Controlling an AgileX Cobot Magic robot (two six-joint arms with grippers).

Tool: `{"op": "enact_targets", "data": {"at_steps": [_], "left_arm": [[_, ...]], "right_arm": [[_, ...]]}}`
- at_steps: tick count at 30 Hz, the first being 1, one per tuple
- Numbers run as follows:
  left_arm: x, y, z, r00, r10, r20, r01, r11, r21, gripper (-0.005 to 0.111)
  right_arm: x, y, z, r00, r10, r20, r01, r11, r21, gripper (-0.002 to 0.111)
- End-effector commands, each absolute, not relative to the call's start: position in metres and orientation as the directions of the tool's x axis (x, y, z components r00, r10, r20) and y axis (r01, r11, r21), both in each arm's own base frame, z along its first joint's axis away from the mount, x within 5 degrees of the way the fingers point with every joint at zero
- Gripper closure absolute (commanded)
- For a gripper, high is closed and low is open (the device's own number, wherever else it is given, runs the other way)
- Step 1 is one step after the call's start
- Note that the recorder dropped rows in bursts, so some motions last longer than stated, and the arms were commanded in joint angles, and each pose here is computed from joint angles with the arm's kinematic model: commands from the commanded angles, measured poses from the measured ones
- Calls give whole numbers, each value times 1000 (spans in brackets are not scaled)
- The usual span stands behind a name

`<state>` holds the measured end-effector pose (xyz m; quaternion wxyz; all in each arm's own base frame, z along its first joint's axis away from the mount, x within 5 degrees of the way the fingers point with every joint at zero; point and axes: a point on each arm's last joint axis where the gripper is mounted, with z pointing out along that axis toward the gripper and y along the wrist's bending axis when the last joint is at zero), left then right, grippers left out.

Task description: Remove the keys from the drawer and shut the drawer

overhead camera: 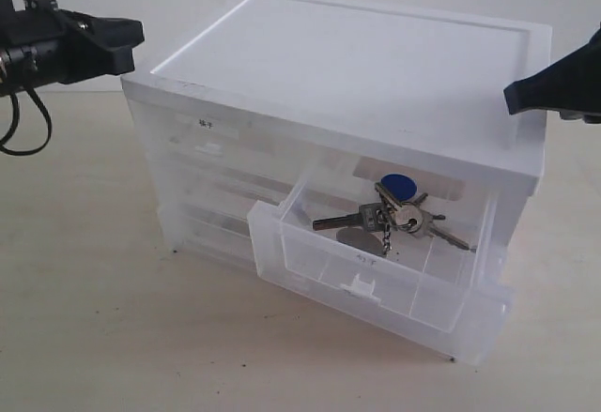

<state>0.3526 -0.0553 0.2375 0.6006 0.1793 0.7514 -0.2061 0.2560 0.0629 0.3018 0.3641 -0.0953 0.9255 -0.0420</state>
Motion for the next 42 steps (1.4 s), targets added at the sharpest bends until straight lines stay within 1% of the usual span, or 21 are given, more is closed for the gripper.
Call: {"op": "enact_targets", "data": {"at_steps": [1, 3, 5, 7, 9, 14, 18, 23, 29, 33, 37, 42], "left_arm": [[356, -58, 227, -228, 5, -974, 520, 846, -117, 102], [356, -58, 227, -222, 14, -975, 531, 841, -109, 102], [354, -62, 228, -200, 37, -979, 573, 815, -86, 102], [353, -63, 227, -202, 47, -978, 588, 805, -83, 102], [353, -63, 226, -223, 42, -974, 586, 804, -100, 102], [351, -61, 216, -299, 105, -949, 568, 818, -88, 102], [347, -62, 212, -317, 100, -943, 576, 810, -108, 102], [340, -62, 202, -347, 117, -930, 587, 801, -119, 102], [327, -63, 195, -404, 117, -907, 591, 790, -161, 102], [316, -64, 192, -416, 125, -901, 600, 782, -168, 102], [301, -68, 191, -410, 114, -905, 646, 737, -200, 102], [290, -71, 197, -387, 94, -917, 675, 706, -213, 102]], "right_arm": [[258, 67, 303, -708, -208, -675, -180, 977, -113, 108], [259, 69, 302, -705, -204, -679, -190, 977, -96, 108], [261, 71, 298, -713, -209, -670, -200, 975, -91, 108], [264, 73, 294, -715, -225, -662, -220, 971, -93, 108], [269, 75, 291, -710, -232, -665, -232, 968, -90, 108], [280, 79, 292, -696, -232, -680, -237, 968, -87, 108], [285, 82, 299, -652, -222, -725, -244, 967, -77, 108], [292, 86, 296, -631, -218, -745, -257, 964, -64, 108], [309, 100, 288, -638, -243, -731, -332, 943, -24, 108], [319, 104, 294, -624, -233, -746, -338, 941, -11, 108], [323, 105, 300, -592, -222, -774, -336, 942, -13, 108], [327, 107, 296, -584, -232, -778, -342, 939, -23, 108]]}}
